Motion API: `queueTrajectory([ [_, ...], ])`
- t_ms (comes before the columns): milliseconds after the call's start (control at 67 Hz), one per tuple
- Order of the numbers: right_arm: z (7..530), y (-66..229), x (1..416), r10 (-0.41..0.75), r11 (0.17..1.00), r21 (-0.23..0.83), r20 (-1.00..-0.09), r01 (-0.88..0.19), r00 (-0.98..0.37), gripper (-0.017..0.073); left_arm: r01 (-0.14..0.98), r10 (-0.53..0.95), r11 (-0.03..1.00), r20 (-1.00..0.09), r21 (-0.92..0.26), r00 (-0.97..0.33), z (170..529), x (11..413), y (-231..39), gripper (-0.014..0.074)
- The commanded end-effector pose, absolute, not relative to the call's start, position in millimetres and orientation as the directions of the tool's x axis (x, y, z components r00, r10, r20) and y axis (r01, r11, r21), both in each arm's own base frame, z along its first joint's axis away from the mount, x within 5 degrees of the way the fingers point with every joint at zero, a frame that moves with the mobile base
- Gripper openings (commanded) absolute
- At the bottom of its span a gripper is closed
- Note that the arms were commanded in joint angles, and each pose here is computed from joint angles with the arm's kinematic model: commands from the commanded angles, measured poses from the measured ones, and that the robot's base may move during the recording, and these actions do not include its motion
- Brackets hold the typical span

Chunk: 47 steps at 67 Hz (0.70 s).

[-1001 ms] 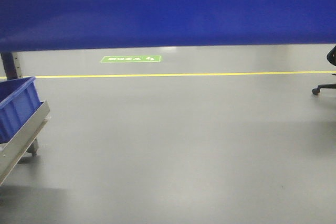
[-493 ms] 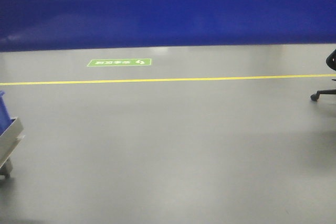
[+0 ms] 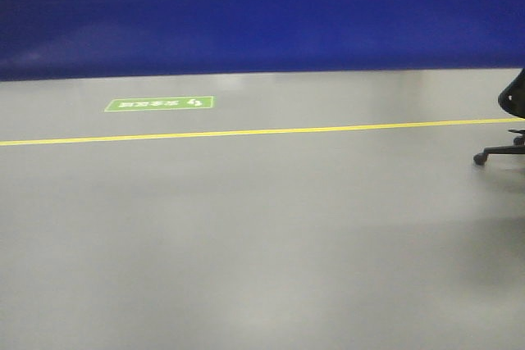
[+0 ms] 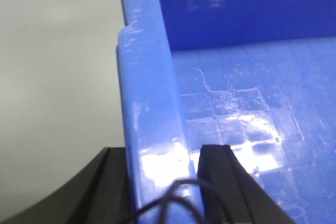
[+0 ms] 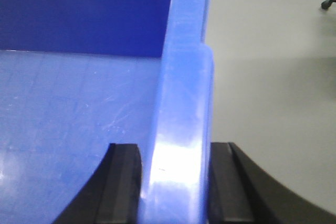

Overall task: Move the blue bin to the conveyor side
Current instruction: 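Hold the bin in both grippers while the base turns away from the shelf, then carry the bin in both grippers past the red frame toward the table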

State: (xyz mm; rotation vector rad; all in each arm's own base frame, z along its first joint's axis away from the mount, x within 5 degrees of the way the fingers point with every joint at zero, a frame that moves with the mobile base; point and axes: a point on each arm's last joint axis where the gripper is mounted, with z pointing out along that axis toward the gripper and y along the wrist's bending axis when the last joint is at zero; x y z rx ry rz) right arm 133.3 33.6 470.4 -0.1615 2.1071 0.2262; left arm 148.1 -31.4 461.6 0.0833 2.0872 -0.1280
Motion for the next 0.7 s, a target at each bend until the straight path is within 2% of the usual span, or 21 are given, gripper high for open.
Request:
queueTrajectory([
  [0, 491.0, 29.9, 130.0, -0.029, 0.977, 0.05, -0.934, -0.209, -0.355, -0.0078, 0.132, 0.022, 0.991, -0.933, -0.028, -0.36, 478.6, 144.4, -29.7, -0.0009],
  [687, 492.1, 30.0, 130.4, -0.026, 0.977, 0.05, -0.939, -0.209, -0.344, -0.0078, 0.131, 0.023, 0.991, -0.933, -0.026, -0.36, 478.6, 144.5, -29.6, -0.0009],
])
